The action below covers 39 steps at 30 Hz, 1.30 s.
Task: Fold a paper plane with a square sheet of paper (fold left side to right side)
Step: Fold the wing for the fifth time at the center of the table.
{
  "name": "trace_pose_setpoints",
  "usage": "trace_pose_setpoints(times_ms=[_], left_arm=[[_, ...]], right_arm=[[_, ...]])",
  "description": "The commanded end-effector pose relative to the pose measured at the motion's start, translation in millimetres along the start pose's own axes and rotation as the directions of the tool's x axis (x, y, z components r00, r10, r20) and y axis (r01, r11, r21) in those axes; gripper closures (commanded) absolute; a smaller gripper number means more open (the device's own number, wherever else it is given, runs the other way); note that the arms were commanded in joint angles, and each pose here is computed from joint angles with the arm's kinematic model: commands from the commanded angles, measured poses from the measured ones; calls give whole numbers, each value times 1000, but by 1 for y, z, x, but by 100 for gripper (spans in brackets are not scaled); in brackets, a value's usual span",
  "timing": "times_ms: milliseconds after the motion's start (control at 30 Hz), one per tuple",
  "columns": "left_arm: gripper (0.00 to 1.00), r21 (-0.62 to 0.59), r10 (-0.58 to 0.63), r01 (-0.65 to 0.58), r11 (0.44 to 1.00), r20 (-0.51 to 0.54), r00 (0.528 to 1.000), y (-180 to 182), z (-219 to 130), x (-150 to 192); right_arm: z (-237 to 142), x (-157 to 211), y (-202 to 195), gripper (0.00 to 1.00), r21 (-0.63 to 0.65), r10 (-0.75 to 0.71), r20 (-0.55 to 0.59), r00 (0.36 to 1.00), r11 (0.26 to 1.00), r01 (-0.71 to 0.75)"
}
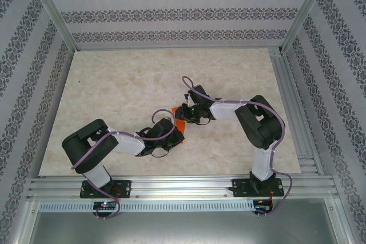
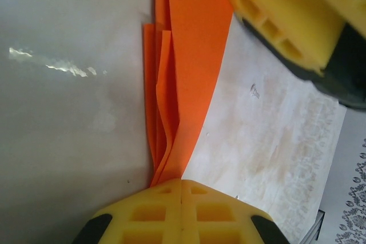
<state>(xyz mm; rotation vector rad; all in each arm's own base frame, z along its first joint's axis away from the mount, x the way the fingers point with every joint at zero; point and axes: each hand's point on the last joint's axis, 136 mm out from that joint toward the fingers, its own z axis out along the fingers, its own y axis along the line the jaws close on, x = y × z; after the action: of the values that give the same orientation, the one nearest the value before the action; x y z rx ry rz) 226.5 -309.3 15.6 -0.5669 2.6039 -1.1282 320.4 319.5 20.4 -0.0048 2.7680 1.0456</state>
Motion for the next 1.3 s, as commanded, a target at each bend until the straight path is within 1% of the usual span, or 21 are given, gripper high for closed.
trace_pose_setpoints(times_ms=[0,267,533,733,1133,1200,1267], left_arm=[[100,-253,-19,-18,967,-140,990,70,-7,34],[100,-303,-3,-66,951,-222,975,79,-18,51],[100,-295,21,-106,950,-279,960,75,-22,63],[100,-279,27,-112,954,-291,956,71,-23,70],[100,-258,31,-106,960,-277,960,66,-32,71],[100,-245,36,-105,964,-270,962,63,-34,70],[100,-219,48,-102,970,-239,970,55,-39,64]], right_arm=[[12,0,-23,71,93,11,-14,1000,996,-10],[17,2,-33,71,121,23,-27,999,992,-20],[19,3,-33,71,122,23,-34,999,992,-19],[21,4,-36,71,126,24,-39,999,992,-18],[21,2,-39,71,130,27,-36,999,991,-22],[21,1,-36,71,120,23,-35,999,993,-18],[17,-2,-31,71,105,14,-27,1000,994,-11]])
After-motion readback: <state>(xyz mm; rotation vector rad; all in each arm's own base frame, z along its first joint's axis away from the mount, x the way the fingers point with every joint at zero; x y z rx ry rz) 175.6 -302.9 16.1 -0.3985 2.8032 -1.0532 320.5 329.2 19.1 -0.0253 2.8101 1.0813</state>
